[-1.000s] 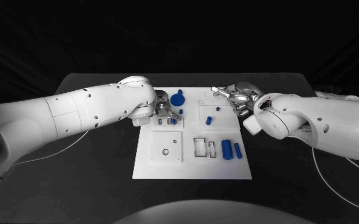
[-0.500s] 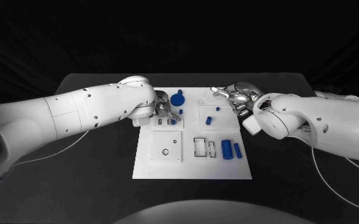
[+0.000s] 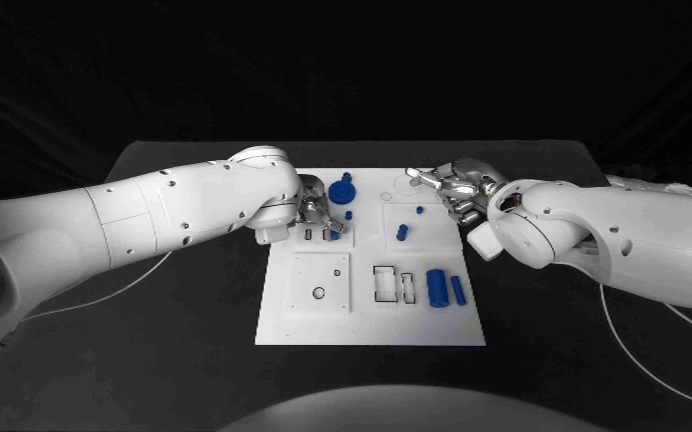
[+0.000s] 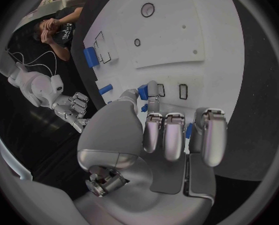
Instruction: Assemble the parts on the task board
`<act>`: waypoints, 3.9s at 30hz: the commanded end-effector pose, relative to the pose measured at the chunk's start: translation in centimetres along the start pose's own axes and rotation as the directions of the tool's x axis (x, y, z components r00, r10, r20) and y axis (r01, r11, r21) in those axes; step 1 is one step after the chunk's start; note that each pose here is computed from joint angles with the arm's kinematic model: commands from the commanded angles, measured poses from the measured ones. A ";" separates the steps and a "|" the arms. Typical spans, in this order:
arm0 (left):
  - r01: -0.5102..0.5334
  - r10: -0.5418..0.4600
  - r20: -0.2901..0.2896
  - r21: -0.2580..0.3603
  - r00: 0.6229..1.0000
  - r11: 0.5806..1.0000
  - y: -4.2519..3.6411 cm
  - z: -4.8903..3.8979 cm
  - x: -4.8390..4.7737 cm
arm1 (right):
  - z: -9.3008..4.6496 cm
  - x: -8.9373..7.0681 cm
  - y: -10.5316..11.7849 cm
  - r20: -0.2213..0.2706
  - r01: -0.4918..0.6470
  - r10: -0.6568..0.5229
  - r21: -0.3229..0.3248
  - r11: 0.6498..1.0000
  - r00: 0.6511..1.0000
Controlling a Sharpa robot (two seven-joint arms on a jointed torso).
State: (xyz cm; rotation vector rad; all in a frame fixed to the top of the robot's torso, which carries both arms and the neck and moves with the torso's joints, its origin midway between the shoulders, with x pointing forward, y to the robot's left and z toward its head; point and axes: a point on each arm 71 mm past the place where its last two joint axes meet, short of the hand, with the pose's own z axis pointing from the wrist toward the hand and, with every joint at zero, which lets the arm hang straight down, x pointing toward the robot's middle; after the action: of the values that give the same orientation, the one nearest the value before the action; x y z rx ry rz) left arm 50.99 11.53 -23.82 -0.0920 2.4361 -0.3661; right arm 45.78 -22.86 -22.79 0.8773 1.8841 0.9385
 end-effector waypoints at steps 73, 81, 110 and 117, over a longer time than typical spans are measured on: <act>-0.073 0.074 0.005 -0.077 0.997 0.994 0.77 -1.28 -0.82 | 0.2 0.0 -1.0 0.000 0.010 -0.010 0.021 1.000 1.000; -0.082 0.082 0.001 -0.078 0.997 0.994 0.58 -1.04 -0.81 | 0.2 0.1 -1.0 -0.001 0.009 -0.009 0.021 1.000 1.000; -0.077 0.077 -0.005 -0.077 0.997 0.994 0.53 -0.54 -0.57 | 0.2 0.0 -1.0 -0.002 0.008 -0.008 0.023 1.000 1.000; -0.074 0.074 -0.010 -0.069 0.997 0.995 0.42 -0.50 -0.46 | 0.2 0.0 -1.1 -0.002 0.008 -0.008 0.025 1.000 1.000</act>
State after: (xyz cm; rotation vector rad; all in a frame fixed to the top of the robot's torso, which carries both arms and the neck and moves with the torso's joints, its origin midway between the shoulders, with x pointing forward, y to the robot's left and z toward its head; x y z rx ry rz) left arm 51.28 12.44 -23.01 -0.0513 2.4349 -0.2340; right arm 45.76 -23.40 -23.74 0.8953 1.8949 0.9074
